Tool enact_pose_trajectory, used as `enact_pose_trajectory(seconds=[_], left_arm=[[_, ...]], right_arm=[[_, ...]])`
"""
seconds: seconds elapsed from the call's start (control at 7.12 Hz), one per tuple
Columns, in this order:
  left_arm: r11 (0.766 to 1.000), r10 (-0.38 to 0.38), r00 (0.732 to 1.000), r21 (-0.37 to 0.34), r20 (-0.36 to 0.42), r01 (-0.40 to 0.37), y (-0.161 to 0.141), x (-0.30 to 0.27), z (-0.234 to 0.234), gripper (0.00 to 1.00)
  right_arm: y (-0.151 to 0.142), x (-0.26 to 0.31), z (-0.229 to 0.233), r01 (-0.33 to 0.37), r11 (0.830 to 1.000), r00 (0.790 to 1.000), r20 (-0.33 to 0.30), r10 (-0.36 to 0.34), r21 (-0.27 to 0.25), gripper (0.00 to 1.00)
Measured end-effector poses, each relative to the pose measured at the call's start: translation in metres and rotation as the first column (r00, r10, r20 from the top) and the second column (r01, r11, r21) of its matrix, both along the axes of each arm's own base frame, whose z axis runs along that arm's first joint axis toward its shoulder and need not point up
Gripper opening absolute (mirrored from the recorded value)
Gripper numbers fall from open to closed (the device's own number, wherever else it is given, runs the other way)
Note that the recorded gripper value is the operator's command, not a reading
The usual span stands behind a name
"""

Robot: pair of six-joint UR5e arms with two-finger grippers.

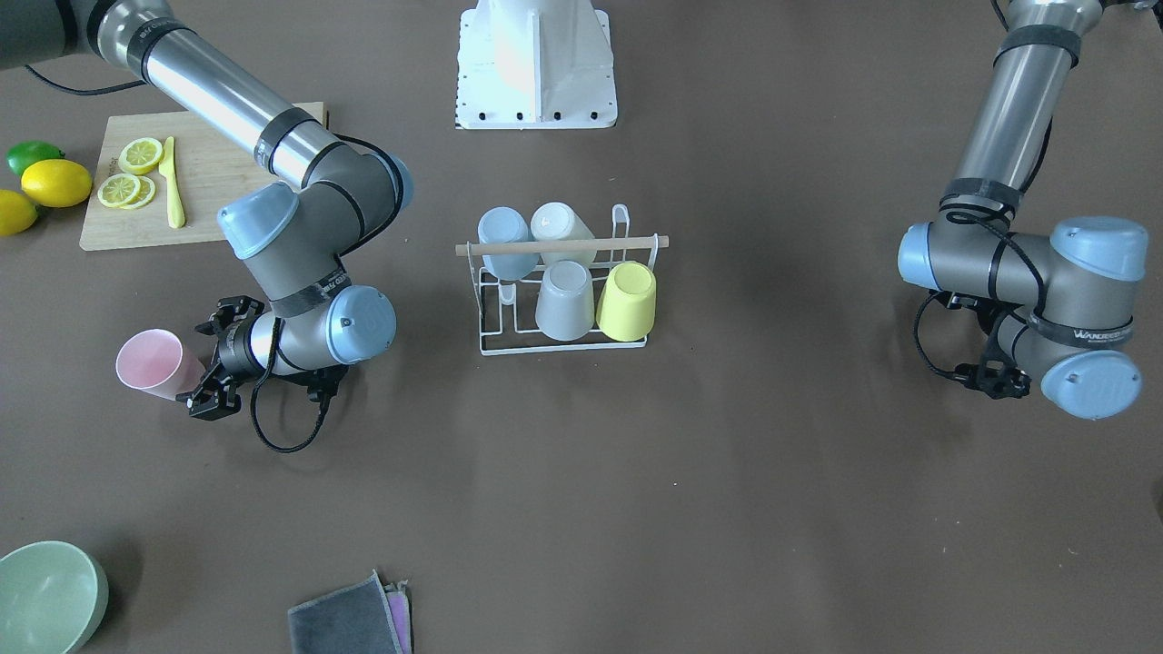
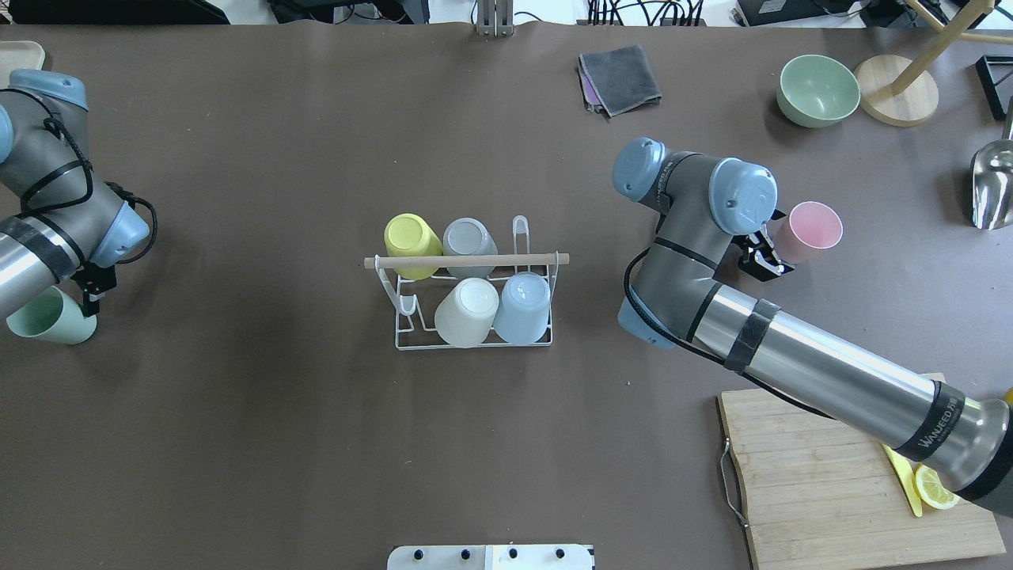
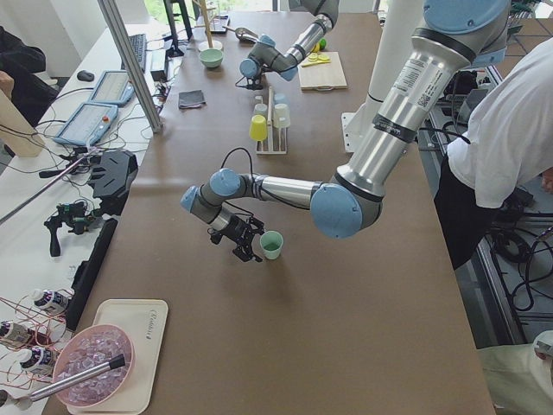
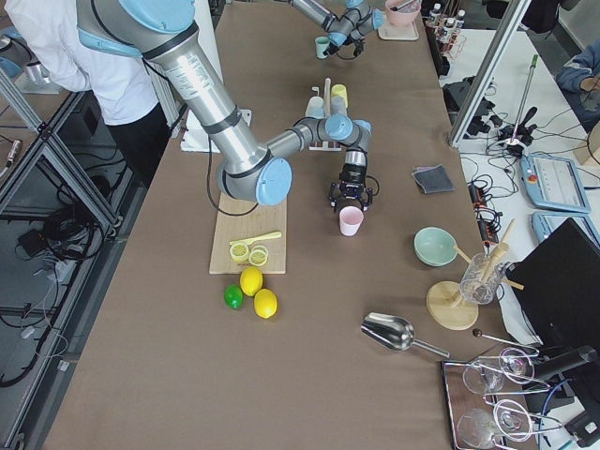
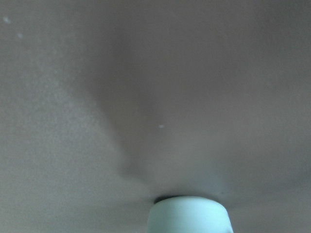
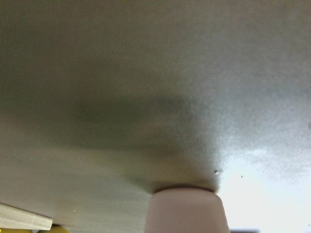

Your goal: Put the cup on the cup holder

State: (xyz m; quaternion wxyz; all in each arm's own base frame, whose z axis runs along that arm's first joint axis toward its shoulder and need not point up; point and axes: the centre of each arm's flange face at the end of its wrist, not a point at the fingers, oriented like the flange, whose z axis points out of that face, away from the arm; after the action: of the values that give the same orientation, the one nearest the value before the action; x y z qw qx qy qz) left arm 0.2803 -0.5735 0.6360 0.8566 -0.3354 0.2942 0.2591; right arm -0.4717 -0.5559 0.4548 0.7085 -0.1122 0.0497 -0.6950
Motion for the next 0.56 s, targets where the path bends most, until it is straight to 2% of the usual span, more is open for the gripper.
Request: enact_pose_trajectory(seconds=[0.56], left_arm=[[1.0, 0.006, 1.0, -0.027, 0.009, -0.005, 0.0012, 0.0092, 0.0078, 0.98]], right_arm=[[0.0053, 0.0058, 0.0132, 0.006, 1.0, 1.0, -0.014, -0.006, 0.004, 0.99]])
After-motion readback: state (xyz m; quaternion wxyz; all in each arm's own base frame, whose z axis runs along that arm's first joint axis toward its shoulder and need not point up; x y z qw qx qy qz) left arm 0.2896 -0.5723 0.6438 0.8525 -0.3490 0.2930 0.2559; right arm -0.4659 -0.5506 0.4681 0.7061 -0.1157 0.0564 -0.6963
